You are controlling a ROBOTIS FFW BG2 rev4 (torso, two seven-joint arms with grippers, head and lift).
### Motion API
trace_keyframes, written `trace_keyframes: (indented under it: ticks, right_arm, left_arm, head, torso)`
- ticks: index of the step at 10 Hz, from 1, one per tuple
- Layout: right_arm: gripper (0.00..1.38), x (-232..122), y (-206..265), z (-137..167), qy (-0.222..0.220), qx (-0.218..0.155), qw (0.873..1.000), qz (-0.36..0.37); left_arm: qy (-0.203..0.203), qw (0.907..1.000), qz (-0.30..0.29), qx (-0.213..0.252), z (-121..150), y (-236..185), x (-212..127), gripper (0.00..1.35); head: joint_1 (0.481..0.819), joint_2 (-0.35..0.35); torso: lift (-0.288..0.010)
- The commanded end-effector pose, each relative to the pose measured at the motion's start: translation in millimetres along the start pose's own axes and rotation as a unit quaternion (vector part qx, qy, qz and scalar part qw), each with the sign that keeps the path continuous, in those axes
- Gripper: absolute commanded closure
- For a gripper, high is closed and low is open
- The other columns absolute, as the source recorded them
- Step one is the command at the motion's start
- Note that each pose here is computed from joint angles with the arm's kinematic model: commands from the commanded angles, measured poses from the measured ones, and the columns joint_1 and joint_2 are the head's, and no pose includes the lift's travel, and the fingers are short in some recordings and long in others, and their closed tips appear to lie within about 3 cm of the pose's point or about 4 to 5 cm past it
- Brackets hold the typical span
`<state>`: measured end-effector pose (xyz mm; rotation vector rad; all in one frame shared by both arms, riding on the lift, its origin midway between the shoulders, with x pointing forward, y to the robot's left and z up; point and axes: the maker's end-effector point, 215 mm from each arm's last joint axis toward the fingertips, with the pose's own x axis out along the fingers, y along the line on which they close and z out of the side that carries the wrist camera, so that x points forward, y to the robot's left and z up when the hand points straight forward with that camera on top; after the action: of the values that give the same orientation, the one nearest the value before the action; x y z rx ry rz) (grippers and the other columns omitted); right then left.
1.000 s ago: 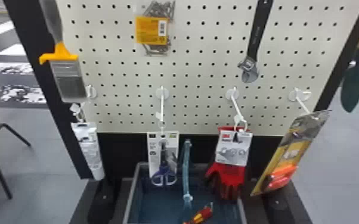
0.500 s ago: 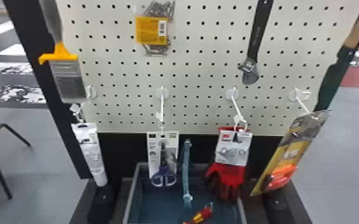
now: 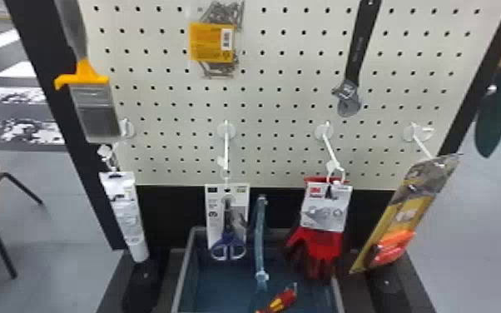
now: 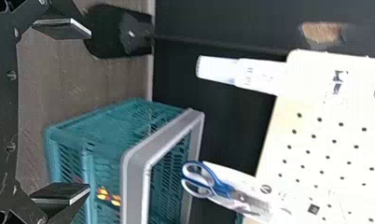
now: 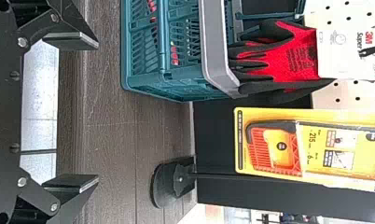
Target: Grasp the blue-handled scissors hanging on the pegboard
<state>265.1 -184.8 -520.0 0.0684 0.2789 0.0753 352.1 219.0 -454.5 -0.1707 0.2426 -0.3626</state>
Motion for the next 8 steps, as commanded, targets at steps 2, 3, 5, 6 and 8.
trace_keyframes:
  ticks: [2, 3, 5, 6, 8]
  right_arm:
    - [0.27, -1, 1, -1, 0.001, 0.000, 1.000, 0.000]
    - [0.27, 0, 0, 0, 0.001, 0.000, 1.000, 0.000]
    - [0.27, 0, 0, 0, 0.001, 0.000, 1.000, 0.000]
    - [0.27, 0, 1, 0, 0.001, 0.001, 1.000, 0.000]
    - [0.27, 0, 1, 0, 0.001, 0.000, 1.000, 0.000]
  left_arm:
    - [0.004, 0.9979, -0.050, 0.042, 29, -6, 31, 0.14]
    - [0.003, 0.9958, -0.065, 0.065, 41, -6, 43, 0.14]
    - [-0.006, 0.9932, -0.082, 0.082, 62, -7, 59, 0.14]
    - [-0.006, 0.9916, -0.094, 0.089, 69, -11, 66, 0.14]
    - [-0.003, 0.9860, -0.140, 0.090, 84, -29, 85, 0.10]
  head:
    - [0.549, 0.000]
    - [0.549, 0.000]
    - [0.549, 0.000]
    - [0.549, 0.000]
    - [0.549, 0.000]
  torso:
    - [-0.100]
    - [-0.100]
    - [-0.100]
    - [-0.100]
    - [-0.100]
